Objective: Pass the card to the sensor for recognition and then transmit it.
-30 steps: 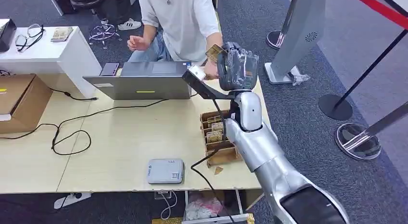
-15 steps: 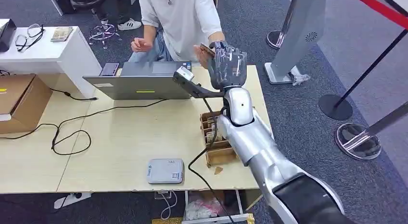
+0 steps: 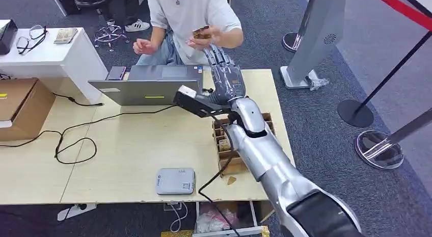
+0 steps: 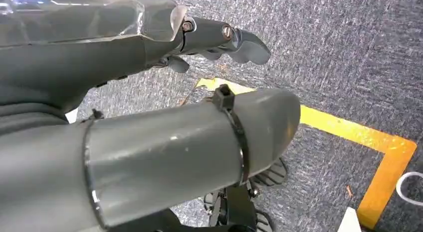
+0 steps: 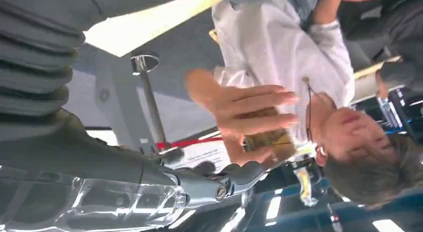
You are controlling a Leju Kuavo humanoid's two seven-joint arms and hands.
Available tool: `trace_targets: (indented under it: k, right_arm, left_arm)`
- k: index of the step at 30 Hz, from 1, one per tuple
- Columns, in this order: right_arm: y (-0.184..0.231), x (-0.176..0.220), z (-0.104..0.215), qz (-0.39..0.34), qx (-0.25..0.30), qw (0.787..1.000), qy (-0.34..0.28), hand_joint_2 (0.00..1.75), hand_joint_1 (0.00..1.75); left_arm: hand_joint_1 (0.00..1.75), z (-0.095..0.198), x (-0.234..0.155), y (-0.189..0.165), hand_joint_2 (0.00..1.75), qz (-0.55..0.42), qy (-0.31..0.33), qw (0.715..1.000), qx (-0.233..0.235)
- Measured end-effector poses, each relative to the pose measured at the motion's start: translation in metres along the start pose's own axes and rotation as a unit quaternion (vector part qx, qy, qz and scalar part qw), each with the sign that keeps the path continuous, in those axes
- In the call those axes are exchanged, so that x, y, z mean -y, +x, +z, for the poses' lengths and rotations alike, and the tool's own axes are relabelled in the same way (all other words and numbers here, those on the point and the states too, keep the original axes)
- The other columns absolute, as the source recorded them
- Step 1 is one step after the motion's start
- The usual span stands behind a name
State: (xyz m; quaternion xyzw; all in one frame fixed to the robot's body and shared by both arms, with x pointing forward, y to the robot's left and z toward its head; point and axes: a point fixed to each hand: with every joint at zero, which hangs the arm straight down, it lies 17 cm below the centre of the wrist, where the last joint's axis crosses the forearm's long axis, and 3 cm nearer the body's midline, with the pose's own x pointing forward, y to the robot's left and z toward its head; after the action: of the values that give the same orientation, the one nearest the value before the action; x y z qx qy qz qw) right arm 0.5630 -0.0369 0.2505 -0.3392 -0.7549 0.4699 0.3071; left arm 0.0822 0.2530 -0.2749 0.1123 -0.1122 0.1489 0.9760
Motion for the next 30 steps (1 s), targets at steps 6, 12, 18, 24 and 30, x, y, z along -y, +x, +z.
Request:
trace_targets:
  k: [6,12,18,24,30]
  right_arm:
    - [-0.022,-0.005,0.028,-0.003,0.006,1.000,0.016,0.00,0.00]
    - [-0.051,-0.017,0.072,0.025,0.003,0.999,0.032,0.00,0.00]
    - [-0.079,-0.027,0.115,0.057,-0.003,0.997,0.057,0.00,0.00]
    - [-0.103,-0.029,0.161,0.075,-0.008,0.994,0.078,0.00,0.00]
    - [-0.110,-0.033,0.216,0.083,-0.012,0.991,0.106,1.75,0.00]
  left_arm:
    - [0.00,0.001,0.000,-0.001,0.00,0.009,0.004,1.000,0.006]
    - [0.00,0.001,-0.001,-0.005,0.00,0.017,0.003,1.000,0.002]
    - [0.00,0.001,-0.002,-0.008,0.00,0.020,0.004,1.000,-0.001]
    - [0.00,0.001,-0.002,-0.010,0.00,0.023,0.002,1.000,-0.003]
    - [0.00,0.002,0.000,-0.011,0.00,0.017,-0.005,1.000,-0.002]
